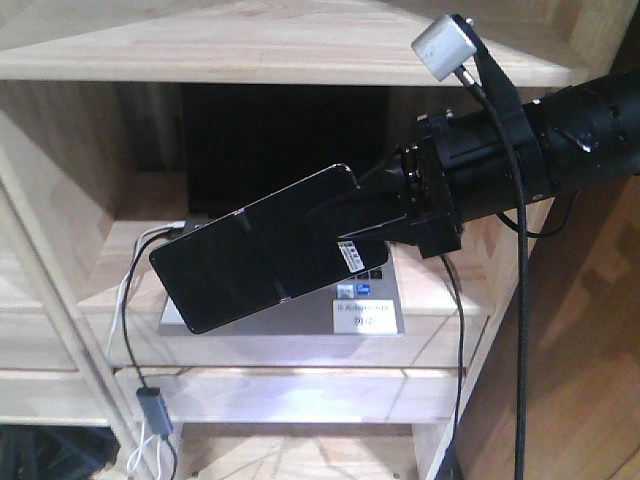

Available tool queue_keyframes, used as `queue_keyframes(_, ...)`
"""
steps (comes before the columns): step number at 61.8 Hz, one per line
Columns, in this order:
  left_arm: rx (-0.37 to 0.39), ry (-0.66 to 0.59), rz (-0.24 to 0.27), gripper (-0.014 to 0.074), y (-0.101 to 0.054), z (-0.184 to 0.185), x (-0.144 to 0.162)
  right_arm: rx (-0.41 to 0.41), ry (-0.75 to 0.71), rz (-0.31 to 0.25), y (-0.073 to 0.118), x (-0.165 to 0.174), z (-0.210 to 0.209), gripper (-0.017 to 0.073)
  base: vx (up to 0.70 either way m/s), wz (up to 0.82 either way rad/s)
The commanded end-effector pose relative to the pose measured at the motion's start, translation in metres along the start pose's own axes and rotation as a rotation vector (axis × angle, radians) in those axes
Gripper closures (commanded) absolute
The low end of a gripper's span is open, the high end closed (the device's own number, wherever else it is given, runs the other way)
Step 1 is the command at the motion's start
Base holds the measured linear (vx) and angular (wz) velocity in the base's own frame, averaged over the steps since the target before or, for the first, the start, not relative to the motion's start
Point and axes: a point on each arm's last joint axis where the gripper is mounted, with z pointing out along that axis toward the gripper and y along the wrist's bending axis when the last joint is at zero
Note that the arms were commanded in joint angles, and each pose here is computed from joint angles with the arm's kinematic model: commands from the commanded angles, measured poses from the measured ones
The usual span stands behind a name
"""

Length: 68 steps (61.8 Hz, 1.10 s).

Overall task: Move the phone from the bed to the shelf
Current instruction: 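Hold the phone in the right gripper while the base turns to the wooden shelf, then raise the right gripper with the phone above the laptop shelf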

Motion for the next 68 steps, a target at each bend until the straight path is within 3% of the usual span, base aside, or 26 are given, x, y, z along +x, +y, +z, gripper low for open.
queue_keyframes(1,-0.003,-0.071,-0.012,0.0593,0.0005,-0.0003,-0.0056,-0.082,-0.074,-0.031,0.0224,-0.0139,-0.0111,0.0564,0.13,-0.06)
queue_keyframes(68,-0.003,-0.071,-0.012,0.0593,0.0005,-0.0003,-0.0056,-0.082,-0.074,-0.031,0.0224,-0.0139,-0.0111,0.0564,0.07,-0.03)
